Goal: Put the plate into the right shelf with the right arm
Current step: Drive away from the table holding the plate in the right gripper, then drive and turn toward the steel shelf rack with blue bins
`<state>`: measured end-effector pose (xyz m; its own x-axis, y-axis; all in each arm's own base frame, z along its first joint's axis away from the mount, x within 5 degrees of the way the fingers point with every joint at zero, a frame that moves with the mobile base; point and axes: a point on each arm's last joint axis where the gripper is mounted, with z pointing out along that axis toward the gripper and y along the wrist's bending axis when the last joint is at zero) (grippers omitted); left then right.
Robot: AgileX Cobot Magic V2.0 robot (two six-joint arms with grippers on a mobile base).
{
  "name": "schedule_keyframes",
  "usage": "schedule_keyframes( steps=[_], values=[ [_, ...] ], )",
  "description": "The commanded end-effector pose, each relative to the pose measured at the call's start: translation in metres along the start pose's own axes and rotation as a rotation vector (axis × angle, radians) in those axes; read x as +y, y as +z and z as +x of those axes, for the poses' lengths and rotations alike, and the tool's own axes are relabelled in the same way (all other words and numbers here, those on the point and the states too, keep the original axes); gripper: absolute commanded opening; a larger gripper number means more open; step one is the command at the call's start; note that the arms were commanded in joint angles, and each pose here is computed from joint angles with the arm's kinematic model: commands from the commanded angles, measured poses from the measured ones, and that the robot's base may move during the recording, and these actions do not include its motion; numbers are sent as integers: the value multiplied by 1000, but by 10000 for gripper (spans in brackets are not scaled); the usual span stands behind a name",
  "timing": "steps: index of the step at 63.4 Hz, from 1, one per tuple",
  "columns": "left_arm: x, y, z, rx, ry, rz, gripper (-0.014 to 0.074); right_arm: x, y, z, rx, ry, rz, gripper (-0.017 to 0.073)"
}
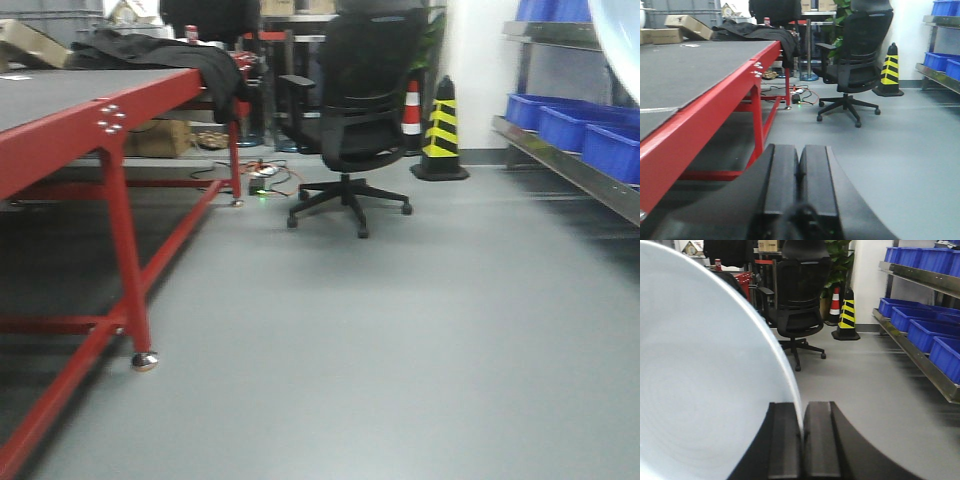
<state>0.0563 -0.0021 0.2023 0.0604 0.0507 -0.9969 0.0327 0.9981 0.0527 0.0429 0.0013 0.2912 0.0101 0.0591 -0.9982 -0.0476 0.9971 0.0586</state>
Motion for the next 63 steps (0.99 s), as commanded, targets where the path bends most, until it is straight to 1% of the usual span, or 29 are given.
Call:
schedule_keyframes(
  steps=[1, 63],
  values=[
    [2, -1, -5, -82, -7, -16, -47, 1, -2, -18, -110, -15, -3, 54],
    [2, -1, -5, -82, -7, -16, -47, 1, -2, -18, -110, -15, -3, 54]
  ],
)
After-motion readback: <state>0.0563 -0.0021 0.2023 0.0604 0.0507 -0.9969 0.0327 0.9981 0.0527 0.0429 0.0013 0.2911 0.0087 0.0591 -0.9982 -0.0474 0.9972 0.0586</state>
